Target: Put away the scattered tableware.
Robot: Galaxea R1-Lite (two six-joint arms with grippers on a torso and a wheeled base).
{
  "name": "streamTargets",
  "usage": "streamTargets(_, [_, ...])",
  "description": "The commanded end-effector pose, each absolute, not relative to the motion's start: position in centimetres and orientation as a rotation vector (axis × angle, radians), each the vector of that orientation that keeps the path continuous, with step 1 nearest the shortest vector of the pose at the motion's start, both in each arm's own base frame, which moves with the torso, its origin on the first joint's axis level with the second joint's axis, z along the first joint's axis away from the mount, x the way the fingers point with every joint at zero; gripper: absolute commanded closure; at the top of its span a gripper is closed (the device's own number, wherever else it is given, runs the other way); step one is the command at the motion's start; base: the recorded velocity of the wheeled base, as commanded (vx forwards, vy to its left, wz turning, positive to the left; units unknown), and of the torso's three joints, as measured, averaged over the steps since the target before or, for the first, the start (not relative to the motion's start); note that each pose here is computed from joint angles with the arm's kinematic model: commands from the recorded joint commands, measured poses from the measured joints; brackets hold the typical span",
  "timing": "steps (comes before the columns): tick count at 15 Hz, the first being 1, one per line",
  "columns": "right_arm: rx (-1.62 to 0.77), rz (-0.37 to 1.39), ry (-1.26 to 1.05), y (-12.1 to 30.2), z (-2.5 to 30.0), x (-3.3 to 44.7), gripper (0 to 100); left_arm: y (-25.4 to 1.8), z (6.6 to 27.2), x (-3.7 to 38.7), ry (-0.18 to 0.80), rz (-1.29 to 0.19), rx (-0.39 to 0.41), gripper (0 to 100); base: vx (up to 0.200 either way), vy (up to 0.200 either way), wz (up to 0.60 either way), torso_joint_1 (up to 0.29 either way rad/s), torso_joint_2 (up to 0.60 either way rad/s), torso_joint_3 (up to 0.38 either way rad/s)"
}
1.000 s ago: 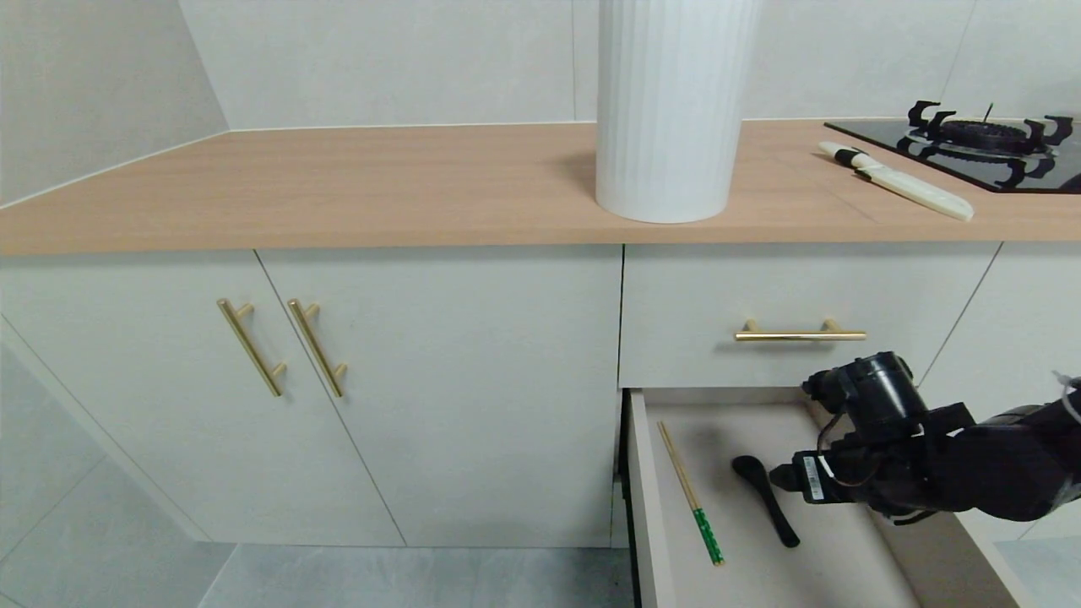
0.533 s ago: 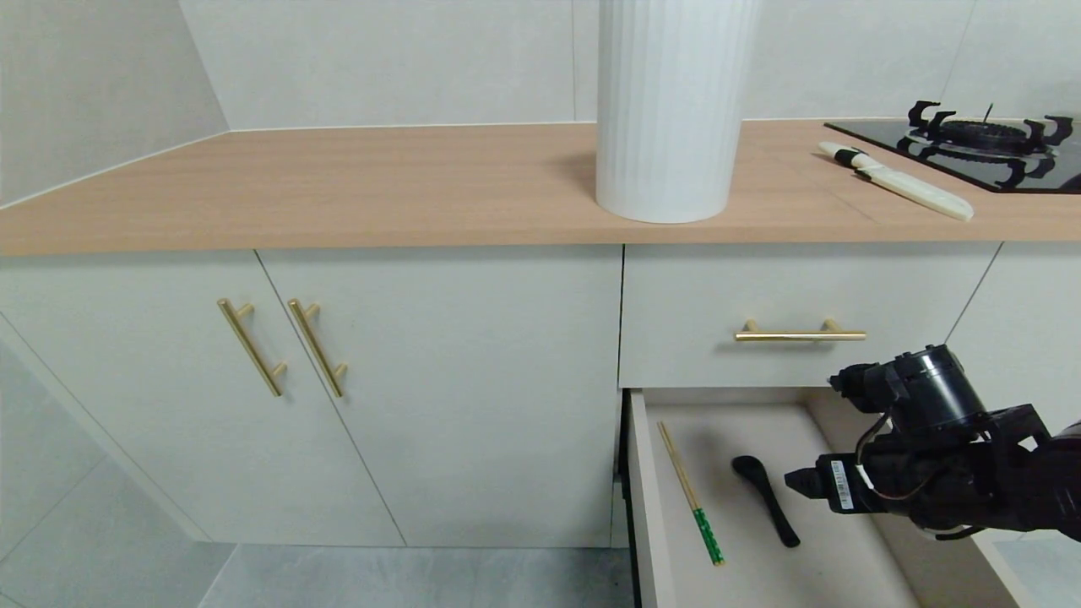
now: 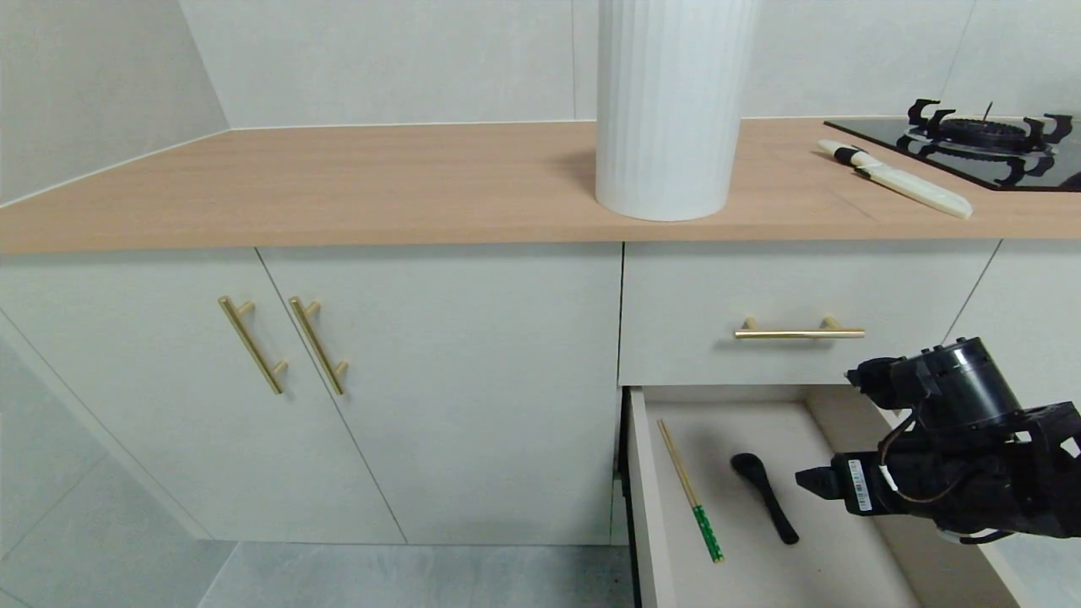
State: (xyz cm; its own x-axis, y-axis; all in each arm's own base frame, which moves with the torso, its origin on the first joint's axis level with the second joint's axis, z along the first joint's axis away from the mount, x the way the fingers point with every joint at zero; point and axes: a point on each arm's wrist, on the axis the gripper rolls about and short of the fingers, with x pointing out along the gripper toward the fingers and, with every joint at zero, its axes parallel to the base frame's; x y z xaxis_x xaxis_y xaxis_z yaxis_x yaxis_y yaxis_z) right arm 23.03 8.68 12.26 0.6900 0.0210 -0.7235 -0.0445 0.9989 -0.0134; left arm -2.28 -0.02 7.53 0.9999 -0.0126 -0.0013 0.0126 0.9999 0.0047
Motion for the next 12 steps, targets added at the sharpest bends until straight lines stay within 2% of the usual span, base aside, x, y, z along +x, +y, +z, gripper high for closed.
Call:
streamTargets(1, [-0.026, 0.047, 0.787, 8.8, 12.8, 22.7, 0, 0.0, 7.5, -2.3, 0.002, -0.012, 0.005, 0, -0.200, 0.000, 0.00, 0.007, 0.00, 0.002])
streamTargets(7, [-0.035, 0.070, 0.783, 9.2, 12.9, 22.3, 0, 0.0, 7.5, -2.3, 0.001, -0.012, 0.006, 0, -0.200, 0.000, 0.00, 0.000, 0.00, 0.004])
streamTargets(12, [-0.058, 0.106, 0.797, 9.7, 13.4, 21.0, 0, 0.0, 7.5, -2.3, 0.001, -0.012, 0.006, 0, 0.000, 0.000, 0.00, 0.000, 0.00, 0.000])
